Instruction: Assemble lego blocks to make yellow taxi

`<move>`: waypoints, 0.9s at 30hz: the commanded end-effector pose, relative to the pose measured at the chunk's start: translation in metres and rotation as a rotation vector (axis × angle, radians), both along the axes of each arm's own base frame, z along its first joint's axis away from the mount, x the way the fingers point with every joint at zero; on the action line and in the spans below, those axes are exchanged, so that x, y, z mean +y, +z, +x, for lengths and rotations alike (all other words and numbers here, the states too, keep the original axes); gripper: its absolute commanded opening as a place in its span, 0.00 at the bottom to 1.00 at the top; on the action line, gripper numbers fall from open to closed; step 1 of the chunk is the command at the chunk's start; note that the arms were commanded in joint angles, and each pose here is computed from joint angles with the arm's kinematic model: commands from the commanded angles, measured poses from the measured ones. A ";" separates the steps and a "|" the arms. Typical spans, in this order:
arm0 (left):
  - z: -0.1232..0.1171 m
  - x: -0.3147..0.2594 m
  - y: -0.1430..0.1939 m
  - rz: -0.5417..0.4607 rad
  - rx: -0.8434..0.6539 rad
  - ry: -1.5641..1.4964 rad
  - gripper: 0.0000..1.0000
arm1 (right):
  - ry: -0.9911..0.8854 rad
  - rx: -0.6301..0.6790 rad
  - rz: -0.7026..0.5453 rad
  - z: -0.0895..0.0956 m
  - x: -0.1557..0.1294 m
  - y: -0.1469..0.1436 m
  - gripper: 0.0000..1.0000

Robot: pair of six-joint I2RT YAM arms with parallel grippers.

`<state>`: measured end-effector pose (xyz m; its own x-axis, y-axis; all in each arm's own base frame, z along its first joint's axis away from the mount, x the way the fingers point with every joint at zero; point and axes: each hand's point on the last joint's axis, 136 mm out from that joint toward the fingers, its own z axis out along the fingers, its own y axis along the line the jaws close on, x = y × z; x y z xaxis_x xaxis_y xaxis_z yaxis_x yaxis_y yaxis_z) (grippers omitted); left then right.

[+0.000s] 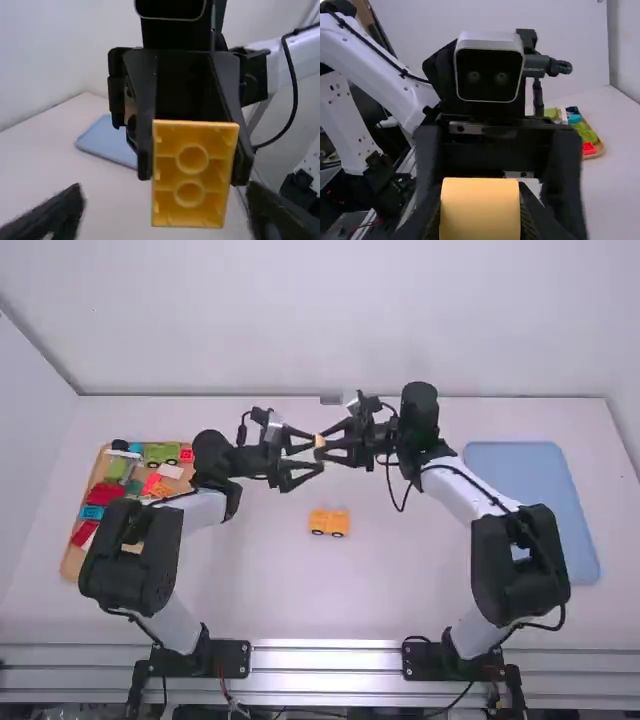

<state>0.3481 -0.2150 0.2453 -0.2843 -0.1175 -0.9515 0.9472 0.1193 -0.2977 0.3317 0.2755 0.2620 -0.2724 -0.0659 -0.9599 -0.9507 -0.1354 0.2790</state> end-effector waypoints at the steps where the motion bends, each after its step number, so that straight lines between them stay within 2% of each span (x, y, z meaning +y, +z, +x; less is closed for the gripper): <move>1: 0.001 0.002 0.002 -0.001 -0.018 0.007 0.99 | -0.029 -0.034 0.008 0.009 -0.001 0.013 0.10; 2: 0.001 0.002 0.002 0.000 -0.018 0.006 0.99 | -0.034 -0.034 0.007 0.010 -0.001 0.013 0.10; 5: -0.005 0.001 0.000 0.009 -0.017 -0.028 0.99 | -0.208 -0.034 -0.017 0.041 -0.008 0.010 0.10; 6: -0.005 0.001 0.000 0.010 -0.015 -0.031 0.99 | -0.219 -0.031 -0.019 0.044 -0.008 0.010 0.10; 7: -0.008 0.001 -0.003 0.018 -0.010 -0.047 0.99 | -0.308 -0.004 -0.031 0.059 -0.012 0.008 0.10; 8: -0.008 0.001 -0.004 0.022 -0.012 -0.052 0.99 | -0.340 0.004 -0.034 0.065 -0.015 0.008 0.10; 9: -0.009 0.001 -0.011 0.040 -0.019 -0.062 0.99 | -0.422 0.014 -0.044 0.078 -0.022 0.007 0.10; 11: -0.007 0.002 -0.017 0.048 -0.005 -0.054 0.99 | -0.469 0.023 -0.055 0.085 -0.027 0.006 0.10; 12: 0.002 0.001 -0.032 0.070 0.051 -0.009 0.99 | -0.541 0.036 -0.083 0.093 -0.037 0.005 0.09; 14: 0.015 0.004 -0.046 0.095 0.120 0.071 0.99 | -0.599 0.039 -0.118 0.097 -0.044 0.002 0.09; 16: 0.042 0.018 -0.082 0.181 0.233 0.268 0.99 | -0.711 0.048 -0.206 0.104 -0.057 -0.004 0.09; 18: 0.054 0.027 -0.101 0.241 0.287 0.367 0.99 | -0.780 0.050 -0.274 0.106 -0.065 -0.009 0.09; 19: 0.064 0.037 -0.116 0.304 0.346 0.458 0.99 | -0.866 0.053 -0.382 0.105 -0.077 -0.016 0.09; 21: 0.072 0.045 -0.124 0.349 0.394 0.522 0.99 | -0.923 0.061 -0.486 0.103 -0.085 -0.025 0.09; 24: 0.088 0.065 -0.128 0.435 0.481 0.643 0.99 | -0.967 0.097 -0.693 0.090 -0.093 -0.046 0.08; 27: 0.099 0.080 -0.127 0.554 0.514 0.746 0.99 | -0.954 0.156 -0.835 0.070 -0.093 -0.069 0.08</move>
